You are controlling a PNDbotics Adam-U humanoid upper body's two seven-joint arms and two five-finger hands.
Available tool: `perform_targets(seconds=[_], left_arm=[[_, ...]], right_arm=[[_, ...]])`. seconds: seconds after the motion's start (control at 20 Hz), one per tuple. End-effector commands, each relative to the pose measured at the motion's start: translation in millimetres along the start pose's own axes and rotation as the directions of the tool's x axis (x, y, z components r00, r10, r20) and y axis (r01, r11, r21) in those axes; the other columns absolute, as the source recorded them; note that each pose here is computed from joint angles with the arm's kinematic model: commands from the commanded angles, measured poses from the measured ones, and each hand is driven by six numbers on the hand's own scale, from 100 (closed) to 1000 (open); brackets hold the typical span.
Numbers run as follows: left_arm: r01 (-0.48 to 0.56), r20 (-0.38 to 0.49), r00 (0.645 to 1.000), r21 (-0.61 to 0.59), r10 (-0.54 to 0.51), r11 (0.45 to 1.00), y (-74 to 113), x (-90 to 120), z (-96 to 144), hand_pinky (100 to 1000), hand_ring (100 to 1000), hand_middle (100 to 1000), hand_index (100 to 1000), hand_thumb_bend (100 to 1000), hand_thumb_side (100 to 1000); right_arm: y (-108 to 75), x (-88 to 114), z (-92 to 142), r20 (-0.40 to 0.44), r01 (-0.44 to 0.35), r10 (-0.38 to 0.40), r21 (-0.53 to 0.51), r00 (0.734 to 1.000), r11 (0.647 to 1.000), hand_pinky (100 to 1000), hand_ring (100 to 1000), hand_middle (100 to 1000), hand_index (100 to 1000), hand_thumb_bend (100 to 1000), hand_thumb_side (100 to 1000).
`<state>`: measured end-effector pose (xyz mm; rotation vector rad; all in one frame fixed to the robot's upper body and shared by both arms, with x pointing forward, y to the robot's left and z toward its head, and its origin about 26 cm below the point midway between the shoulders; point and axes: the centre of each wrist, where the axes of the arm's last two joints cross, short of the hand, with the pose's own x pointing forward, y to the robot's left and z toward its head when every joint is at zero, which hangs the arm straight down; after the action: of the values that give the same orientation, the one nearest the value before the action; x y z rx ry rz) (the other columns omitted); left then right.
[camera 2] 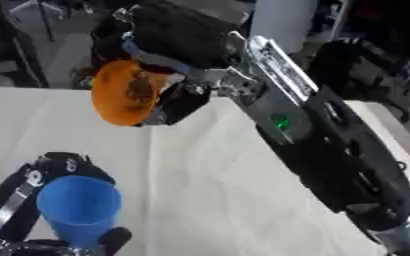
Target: Pour the contents of one cup into another cup.
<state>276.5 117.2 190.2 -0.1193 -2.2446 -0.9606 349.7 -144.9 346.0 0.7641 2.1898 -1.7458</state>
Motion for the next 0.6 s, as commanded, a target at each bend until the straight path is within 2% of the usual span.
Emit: perform_targets(seconds=[0.05,0.6], left_arm=[[0.013,0.023,1.0,0.005,-0.014,1.0,3.3,7.4,-2.8,100,100,111,505,324,100],[0.029,0.021,0.999,0.007,-0.029,1.0,4.3,11.2,-8.1,100,100,110,506,328,100]], right_arm=[[-15.4,3.7,-4.9,0.034,-0.084,0.084,-0.018,0.996,0.996,573,297,315,462,100,100],[-16.8,10.1,-10.9,0.068,-0.142,0.144,-0.026,0.987,0.989,607,306,321,464,100,100]])
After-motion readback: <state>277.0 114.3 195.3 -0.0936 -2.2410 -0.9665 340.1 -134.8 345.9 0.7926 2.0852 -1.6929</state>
